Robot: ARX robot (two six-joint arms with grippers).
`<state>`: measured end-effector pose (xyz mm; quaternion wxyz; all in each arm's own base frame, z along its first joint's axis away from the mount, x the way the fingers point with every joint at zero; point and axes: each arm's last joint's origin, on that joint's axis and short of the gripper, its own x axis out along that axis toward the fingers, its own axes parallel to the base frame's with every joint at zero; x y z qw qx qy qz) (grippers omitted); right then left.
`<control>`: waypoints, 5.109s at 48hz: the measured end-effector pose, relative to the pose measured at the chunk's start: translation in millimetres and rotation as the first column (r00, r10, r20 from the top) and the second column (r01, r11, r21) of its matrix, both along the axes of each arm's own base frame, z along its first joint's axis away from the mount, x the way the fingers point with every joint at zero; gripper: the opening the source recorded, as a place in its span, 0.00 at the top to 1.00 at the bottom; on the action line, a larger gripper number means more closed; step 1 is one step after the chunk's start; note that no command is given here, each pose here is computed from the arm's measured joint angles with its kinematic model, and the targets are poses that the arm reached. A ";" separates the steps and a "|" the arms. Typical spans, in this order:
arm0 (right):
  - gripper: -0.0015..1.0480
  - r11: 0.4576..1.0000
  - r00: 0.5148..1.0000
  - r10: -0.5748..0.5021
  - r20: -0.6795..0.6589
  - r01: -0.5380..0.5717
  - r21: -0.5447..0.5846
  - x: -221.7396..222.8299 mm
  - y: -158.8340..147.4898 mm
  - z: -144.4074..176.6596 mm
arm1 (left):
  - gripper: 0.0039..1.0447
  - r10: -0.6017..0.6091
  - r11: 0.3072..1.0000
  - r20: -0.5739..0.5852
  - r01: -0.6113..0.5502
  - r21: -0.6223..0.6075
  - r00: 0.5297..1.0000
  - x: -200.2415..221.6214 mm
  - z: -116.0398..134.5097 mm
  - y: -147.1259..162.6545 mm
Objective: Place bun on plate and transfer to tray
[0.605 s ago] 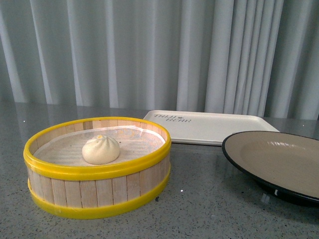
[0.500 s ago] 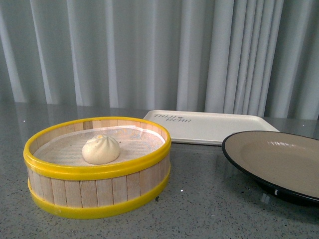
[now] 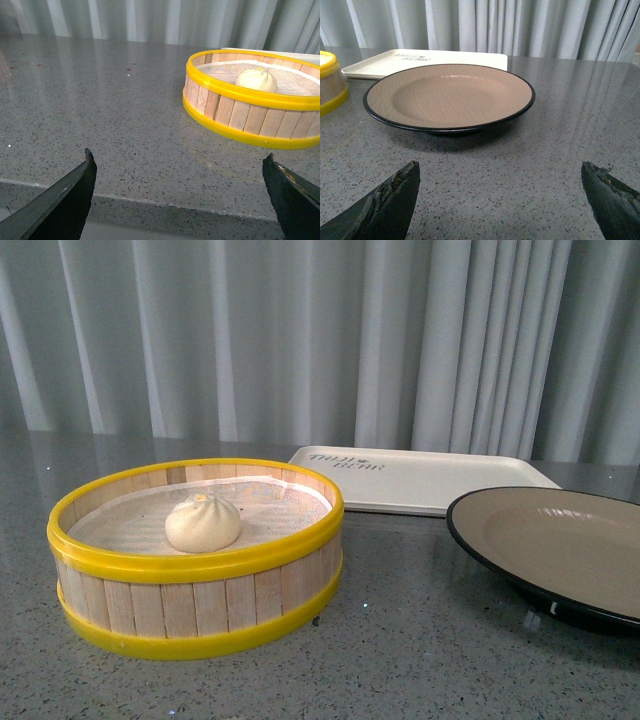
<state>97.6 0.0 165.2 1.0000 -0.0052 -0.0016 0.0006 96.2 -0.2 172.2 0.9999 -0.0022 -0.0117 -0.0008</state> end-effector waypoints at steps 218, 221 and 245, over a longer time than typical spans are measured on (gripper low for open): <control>0.08 1.000 1.000 0.000 0.000 0.000 0.000 0.0 0.0 0.0 | 0.96 -0.534 0.841 -0.135 0.541 0.020 0.834 254.3 161.4 -163.9; 0.08 1.000 1.000 0.000 0.000 0.000 0.000 0.0 0.0 0.0 | 0.96 -0.620 0.781 -0.107 0.625 0.012 0.777 250.7 160.7 -188.5; 0.08 1.000 1.000 0.000 0.000 0.000 0.000 0.0 0.0 0.0 | 0.96 -0.768 0.610 -0.234 0.792 0.018 0.596 259.2 108.7 -290.3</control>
